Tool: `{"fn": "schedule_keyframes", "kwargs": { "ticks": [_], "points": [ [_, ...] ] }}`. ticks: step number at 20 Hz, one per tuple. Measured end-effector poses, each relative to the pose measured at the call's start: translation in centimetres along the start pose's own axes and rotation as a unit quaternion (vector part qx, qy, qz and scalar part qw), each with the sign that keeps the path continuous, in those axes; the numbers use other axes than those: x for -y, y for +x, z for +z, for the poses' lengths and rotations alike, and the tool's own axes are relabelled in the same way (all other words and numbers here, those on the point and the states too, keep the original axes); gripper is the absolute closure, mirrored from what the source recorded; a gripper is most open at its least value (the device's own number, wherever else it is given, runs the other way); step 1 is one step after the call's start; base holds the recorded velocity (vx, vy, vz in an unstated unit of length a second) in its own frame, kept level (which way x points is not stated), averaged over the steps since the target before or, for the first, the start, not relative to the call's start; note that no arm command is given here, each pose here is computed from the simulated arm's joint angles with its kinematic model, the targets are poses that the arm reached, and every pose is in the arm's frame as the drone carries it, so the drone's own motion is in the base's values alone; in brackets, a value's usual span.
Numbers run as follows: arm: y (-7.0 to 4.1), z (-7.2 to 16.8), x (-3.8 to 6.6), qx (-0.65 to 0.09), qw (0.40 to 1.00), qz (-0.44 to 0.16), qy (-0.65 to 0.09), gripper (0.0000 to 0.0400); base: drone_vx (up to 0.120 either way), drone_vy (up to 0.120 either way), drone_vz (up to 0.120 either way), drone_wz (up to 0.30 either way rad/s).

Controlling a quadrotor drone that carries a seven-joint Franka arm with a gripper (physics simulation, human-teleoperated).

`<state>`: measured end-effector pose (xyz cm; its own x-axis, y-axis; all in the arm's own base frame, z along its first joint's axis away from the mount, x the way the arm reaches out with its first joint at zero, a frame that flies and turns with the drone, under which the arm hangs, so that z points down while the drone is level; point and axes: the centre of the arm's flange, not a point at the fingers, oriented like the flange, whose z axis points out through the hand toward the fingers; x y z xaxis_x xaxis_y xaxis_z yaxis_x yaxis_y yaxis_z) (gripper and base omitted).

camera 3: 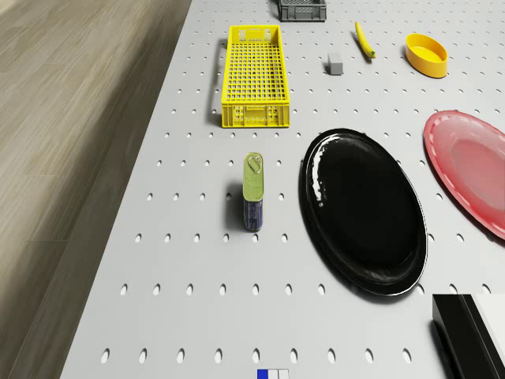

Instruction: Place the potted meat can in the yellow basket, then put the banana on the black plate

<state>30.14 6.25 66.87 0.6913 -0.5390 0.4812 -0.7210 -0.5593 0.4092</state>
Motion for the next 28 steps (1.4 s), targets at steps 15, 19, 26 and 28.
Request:
{"fn": "schedule_keyframes", "kwargs": {
  "ticks": [15, 19, 26, 28],
  "points": [
    [-6.4, 14.7, 5.9, -0.605, 0.514, -0.019, -0.607, 0.0000, 0.120, 0.000, -0.024, 0.000],
    [-5.7, 16.4, 5.1, -0.639, 0.425, -0.022, -0.640, 0.0000, 0.120, 0.000, -0.120, 0.000],
    [-5.1, 17.4, 4.4, -0.660, 0.361, -0.025, -0.659, 0.0000, 0.120, 0.000, -0.120, 0.000],
    [-5.0, 17.5, 4.4, -0.662, 0.353, -0.025, -0.661, 0.0000, 0.120, 0.000, -0.120, 0.000]
  ]
}}
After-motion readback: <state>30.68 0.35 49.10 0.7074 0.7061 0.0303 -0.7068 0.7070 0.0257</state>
